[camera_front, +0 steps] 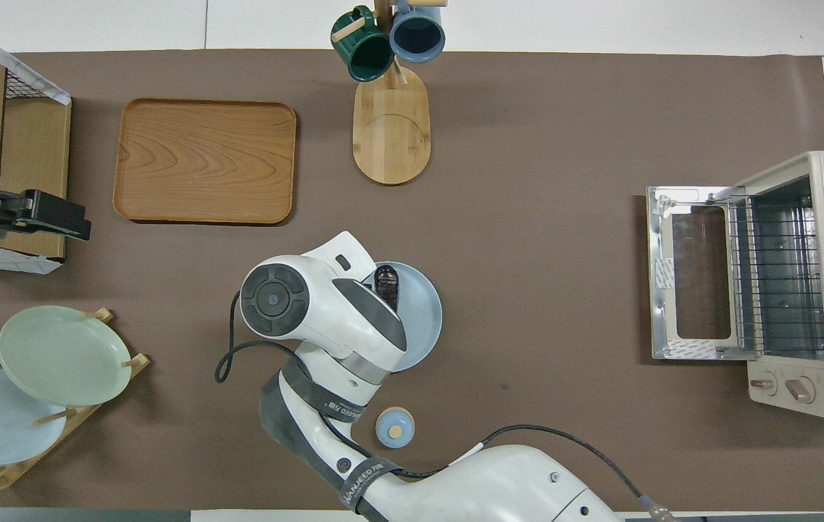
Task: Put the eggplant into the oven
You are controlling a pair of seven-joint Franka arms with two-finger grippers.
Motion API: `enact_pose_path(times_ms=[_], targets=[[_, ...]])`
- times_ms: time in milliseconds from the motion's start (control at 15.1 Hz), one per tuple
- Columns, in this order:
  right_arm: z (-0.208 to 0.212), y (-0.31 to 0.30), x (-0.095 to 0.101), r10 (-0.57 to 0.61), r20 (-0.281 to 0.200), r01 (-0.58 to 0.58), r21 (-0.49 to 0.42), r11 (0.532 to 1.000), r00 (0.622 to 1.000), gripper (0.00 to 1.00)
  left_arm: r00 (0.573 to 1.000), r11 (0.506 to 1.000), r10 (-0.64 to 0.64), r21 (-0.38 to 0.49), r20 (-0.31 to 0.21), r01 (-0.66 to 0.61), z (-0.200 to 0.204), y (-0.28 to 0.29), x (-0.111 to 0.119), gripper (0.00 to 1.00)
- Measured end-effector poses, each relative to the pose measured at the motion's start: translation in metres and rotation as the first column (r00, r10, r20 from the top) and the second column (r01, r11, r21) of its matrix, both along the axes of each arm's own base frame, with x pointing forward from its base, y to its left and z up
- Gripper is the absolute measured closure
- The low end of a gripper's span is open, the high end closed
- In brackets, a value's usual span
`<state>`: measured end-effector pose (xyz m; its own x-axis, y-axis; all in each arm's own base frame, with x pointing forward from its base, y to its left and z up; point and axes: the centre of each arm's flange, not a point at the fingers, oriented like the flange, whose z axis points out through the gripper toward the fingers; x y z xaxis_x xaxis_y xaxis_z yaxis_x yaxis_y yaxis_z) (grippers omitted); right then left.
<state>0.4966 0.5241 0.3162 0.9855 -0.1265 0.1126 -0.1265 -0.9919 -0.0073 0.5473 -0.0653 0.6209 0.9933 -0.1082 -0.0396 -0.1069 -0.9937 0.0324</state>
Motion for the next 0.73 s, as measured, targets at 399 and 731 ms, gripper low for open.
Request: enact_pose_path(times_ms=[399, 731], targets=[[-0.018, -0.013, -0.013, 0.004, -0.015, -0.005, -0.011, 1.000, 1.000, 0.64, 0.999, 1.000, -0.007, 0.013, -0.032, 0.007, -0.018, -0.003, 0.009, 0.00], [-0.006, -0.016, -0.015, 0.005, -0.022, -0.005, -0.034, 0.999, 1.000, 0.96, 0.999, 1.000, -0.020, 0.023, -0.033, 0.021, -0.018, -0.007, 0.008, 0.00]])
